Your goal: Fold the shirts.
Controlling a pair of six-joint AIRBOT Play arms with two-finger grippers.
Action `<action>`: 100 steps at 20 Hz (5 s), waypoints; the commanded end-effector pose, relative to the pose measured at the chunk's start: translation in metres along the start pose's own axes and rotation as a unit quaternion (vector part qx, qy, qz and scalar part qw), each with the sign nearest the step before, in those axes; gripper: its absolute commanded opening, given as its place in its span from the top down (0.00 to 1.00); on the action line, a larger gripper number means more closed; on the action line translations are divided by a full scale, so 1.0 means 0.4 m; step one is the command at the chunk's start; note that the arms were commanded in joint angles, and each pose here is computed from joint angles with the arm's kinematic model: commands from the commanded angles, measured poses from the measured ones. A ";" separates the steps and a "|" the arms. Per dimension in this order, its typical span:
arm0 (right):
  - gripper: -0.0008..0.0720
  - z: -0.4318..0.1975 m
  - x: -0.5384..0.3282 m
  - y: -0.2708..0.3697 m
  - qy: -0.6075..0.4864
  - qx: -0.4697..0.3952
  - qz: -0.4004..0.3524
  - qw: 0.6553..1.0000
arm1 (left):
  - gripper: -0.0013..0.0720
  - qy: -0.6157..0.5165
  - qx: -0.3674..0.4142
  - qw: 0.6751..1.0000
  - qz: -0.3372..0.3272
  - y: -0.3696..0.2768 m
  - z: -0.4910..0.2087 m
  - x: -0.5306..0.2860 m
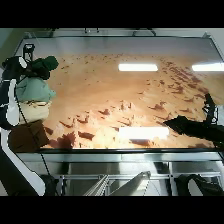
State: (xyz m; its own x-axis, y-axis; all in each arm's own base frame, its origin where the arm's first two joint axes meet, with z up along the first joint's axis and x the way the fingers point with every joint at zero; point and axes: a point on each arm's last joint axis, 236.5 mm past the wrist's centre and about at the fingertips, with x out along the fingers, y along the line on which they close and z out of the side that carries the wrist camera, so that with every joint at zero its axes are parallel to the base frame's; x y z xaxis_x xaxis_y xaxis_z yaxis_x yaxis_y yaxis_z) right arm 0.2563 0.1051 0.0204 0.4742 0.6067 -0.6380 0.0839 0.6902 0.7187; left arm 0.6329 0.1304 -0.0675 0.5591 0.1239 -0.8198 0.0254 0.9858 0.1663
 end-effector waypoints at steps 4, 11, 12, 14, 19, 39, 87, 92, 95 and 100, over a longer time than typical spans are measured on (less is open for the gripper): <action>0.96 0.000 0.000 0.001 0.000 -0.004 0.000 1.000 | 0.95 -0.089 0.030 0.996 0.004 -0.069 0.187 -0.212; 0.96 0.000 0.000 0.001 0.000 -0.003 0.001 1.000 | 0.96 -0.125 0.035 0.936 -0.327 -0.545 0.218 -0.825; 0.96 0.000 0.000 0.001 0.000 -0.003 0.001 1.000 | 0.96 -0.127 0.040 0.911 -0.391 -0.619 0.199 -0.931; 0.96 0.000 0.000 0.001 0.000 -0.003 0.001 1.000 | 0.95 -0.099 0.066 0.879 -0.462 -0.711 0.126 -1.050; 0.96 0.000 0.000 0.001 0.000 -0.003 0.001 1.000 | 0.96 0.039 0.103 0.861 -0.496 -0.855 -0.104 -0.996; 0.30 -0.092 0.119 -0.193 0.131 0.159 -0.046 0.978 | 0.01 0.340 -0.028 0.836 -0.429 -0.757 -0.575 -0.486; 0.33 0.599 -0.071 0.020 -0.099 -0.042 0.105 0.989 | 0.00 0.101 -0.062 0.865 -0.488 -0.579 -0.123 -0.664; 0.54 0.370 -0.031 -0.064 0.067 -0.042 0.076 0.994 | 0.00 0.254 -0.129 0.806 -0.519 -0.572 -0.336 -0.650; 0.54 0.207 0.073 -0.091 0.122 -0.012 0.080 0.989 | 0.01 0.305 -0.138 0.785 -0.522 -0.664 -0.482 -0.644; 0.54 -0.006 0.247 -0.142 0.175 0.014 0.025 0.984 | 0.03 0.347 -0.124 0.786 -0.496 -0.811 -0.628 -0.598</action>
State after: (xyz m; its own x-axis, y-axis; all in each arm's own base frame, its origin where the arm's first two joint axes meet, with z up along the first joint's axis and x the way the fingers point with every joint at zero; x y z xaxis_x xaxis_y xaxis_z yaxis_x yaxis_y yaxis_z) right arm 0.3229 0.0983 -0.0409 0.2055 0.7746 -0.5981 0.0586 0.6003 0.7976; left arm 0.3053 -0.1682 -0.0324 -0.1850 -0.7977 -0.5739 -0.0298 0.5883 -0.8081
